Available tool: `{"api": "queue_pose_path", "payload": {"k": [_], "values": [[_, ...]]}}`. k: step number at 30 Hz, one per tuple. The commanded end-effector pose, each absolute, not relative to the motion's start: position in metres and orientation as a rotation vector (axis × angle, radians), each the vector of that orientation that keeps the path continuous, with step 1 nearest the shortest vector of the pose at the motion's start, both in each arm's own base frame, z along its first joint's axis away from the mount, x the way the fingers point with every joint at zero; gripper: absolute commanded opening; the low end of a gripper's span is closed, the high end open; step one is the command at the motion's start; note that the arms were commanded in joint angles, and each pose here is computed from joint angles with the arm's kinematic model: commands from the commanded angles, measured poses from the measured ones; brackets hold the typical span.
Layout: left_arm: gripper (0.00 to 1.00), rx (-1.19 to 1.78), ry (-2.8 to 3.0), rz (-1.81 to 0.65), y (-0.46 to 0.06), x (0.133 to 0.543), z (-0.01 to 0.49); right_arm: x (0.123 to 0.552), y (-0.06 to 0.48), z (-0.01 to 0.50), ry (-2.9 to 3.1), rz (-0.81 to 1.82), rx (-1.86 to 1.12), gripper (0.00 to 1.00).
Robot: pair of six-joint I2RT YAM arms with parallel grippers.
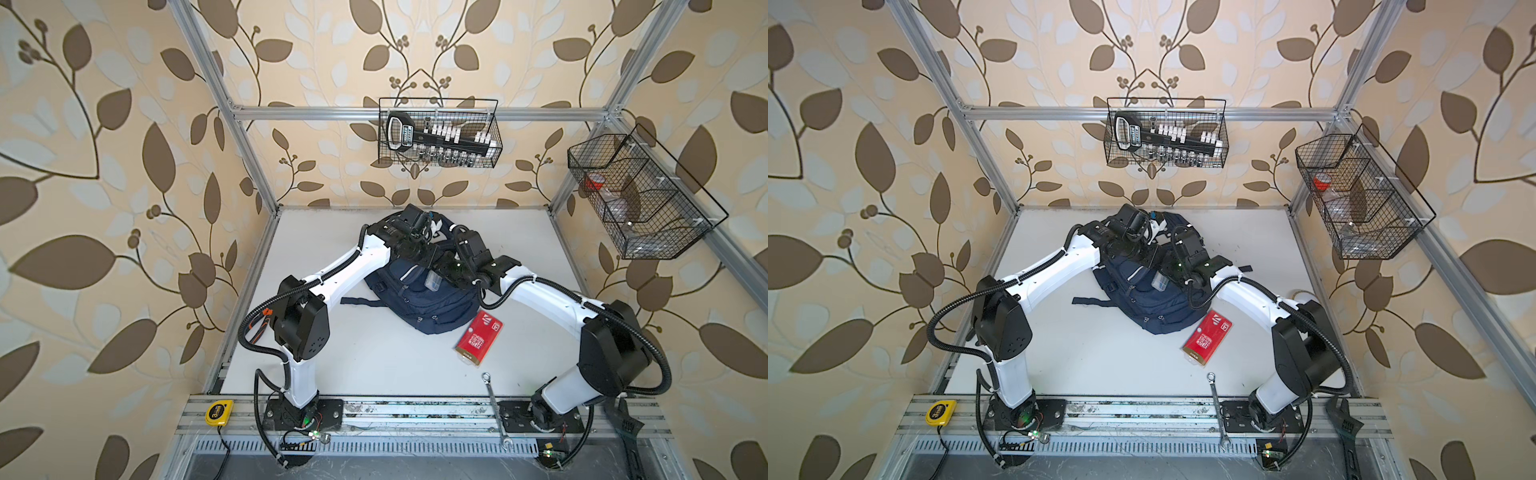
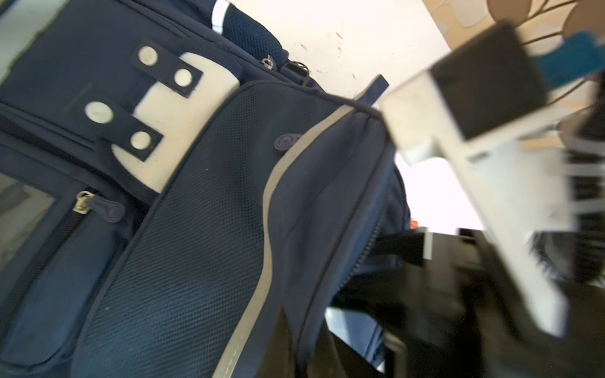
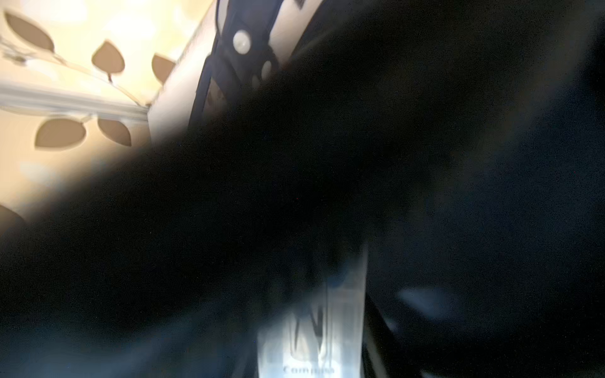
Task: Pack books, pencil case, and school supplies into a backpack
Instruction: Place the compass set in the student bag.
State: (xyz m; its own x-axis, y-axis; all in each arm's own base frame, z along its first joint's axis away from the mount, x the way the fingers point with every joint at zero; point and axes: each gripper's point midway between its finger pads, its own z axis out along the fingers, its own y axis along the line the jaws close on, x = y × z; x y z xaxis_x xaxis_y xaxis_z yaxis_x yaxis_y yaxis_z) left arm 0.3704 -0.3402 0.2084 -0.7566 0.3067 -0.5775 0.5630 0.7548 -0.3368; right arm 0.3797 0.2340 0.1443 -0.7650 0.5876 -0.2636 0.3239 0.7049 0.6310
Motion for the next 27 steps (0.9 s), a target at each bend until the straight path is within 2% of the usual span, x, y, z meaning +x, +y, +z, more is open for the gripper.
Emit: {"api": "queue_pose_path", "payload": {"k": [1,5,7,11,13,16,20,23,27], "values": [[0.0,0.656,2.248,-0.908,-0.361,0.359,0.288,0.399,0.254,0.144,2.435,0.873,0.817,0.39],[0.0,0.585,2.289,-0.81,-0.346,0.372,0.272,0.381,0.237,0.168,2.395,0.727,0.759,0.73],[0.0,0.537,2.313,-0.774,-0.336,0.381,0.261,0.369,0.219,0.185,2.348,0.678,0.732,0.8],[0.0,0.472,2.35,-0.743,-0.318,0.39,0.247,0.337,0.179,0.216,2.332,0.521,0.648,0.85],[0.0,0.453,2.351,-0.703,-0.309,0.392,0.245,0.313,0.156,0.215,2.352,0.41,0.613,0.86],[0.0,0.42,2.342,-0.678,-0.295,0.395,0.244,0.272,0.119,0.179,2.458,0.216,0.611,0.87],[0.0,0.339,2.331,-0.672,-0.278,0.4,0.245,0.228,0.109,0.119,2.598,0.226,0.663,0.84],[0.0,0.335,2.33,-0.68,-0.275,0.399,0.242,0.212,0.116,0.09,2.642,0.329,0.685,0.81],[0.0,0.345,2.35,-0.661,-0.271,0.396,0.231,0.21,0.12,0.07,2.702,0.303,0.656,0.81]]}}
